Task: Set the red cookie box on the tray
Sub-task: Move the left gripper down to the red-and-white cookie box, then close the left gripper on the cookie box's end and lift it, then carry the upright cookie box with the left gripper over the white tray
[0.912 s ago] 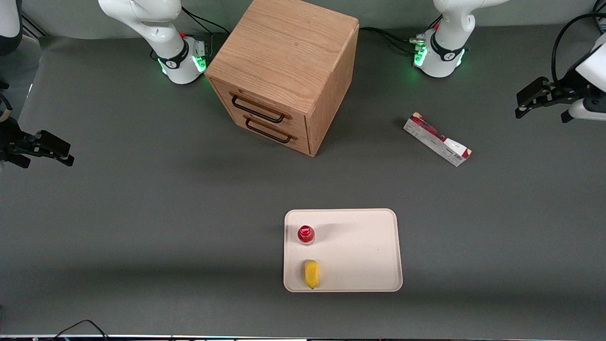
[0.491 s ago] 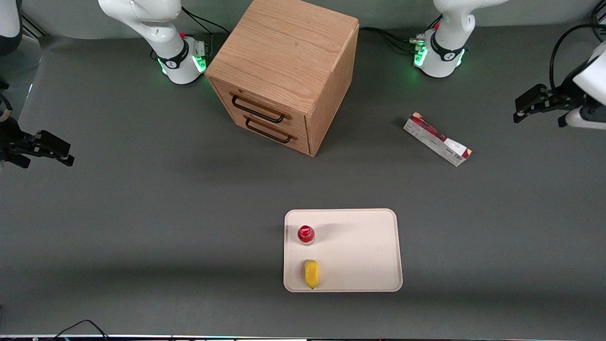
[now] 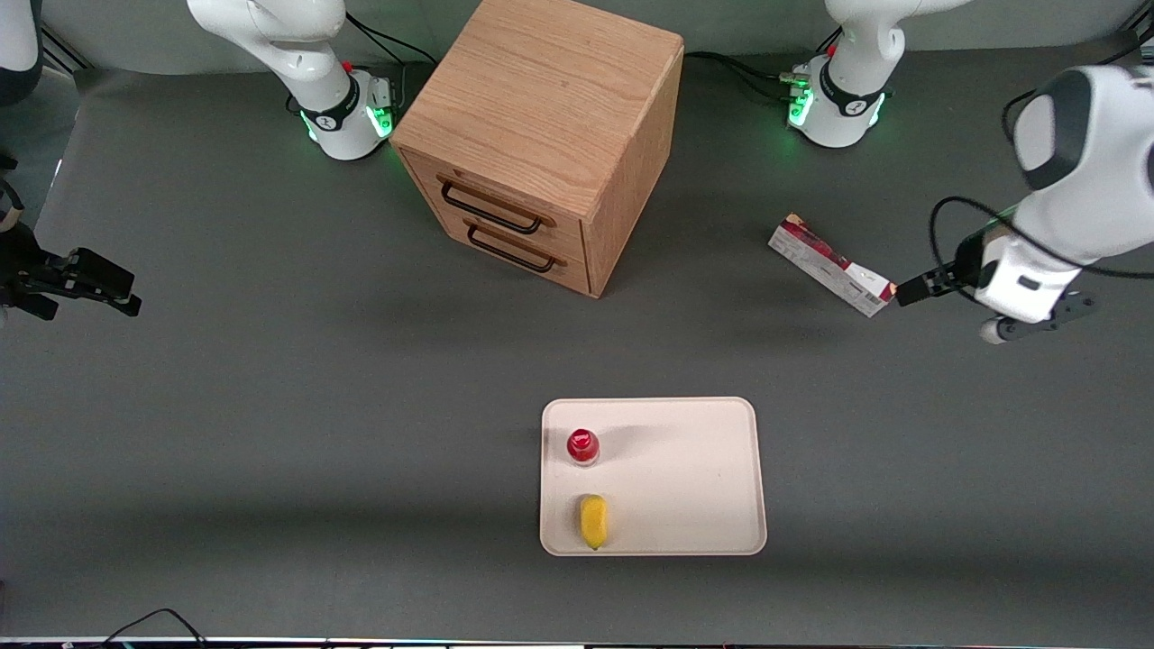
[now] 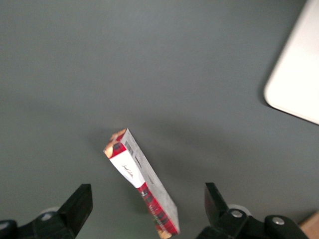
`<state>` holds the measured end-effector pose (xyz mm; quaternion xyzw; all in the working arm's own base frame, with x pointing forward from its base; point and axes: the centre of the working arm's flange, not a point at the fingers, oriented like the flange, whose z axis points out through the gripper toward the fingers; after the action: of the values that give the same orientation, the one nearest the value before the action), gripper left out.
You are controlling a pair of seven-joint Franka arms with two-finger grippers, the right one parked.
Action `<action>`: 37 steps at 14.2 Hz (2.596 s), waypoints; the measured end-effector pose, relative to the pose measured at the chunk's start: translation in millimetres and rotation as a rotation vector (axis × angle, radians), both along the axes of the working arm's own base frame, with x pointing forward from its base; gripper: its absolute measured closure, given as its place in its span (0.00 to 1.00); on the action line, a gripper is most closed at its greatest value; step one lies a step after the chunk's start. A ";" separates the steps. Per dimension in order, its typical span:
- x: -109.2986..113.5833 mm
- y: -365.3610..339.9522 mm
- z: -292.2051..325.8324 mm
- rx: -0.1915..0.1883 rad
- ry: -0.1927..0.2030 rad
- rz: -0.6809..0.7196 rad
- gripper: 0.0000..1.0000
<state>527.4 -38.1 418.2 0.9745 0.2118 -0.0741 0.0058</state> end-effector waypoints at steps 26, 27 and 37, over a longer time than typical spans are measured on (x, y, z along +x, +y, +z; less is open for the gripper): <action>-120.1 -20.7 -212.0 0.053 0.011 0.302 0.85; -113.8 -23.7 -206.4 0.055 0.027 0.295 0.85; -1.1 -63.1 -84.0 -0.025 -0.164 -0.019 0.88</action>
<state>526.3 -101.2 334.1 0.9791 0.2006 0.0034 0.0348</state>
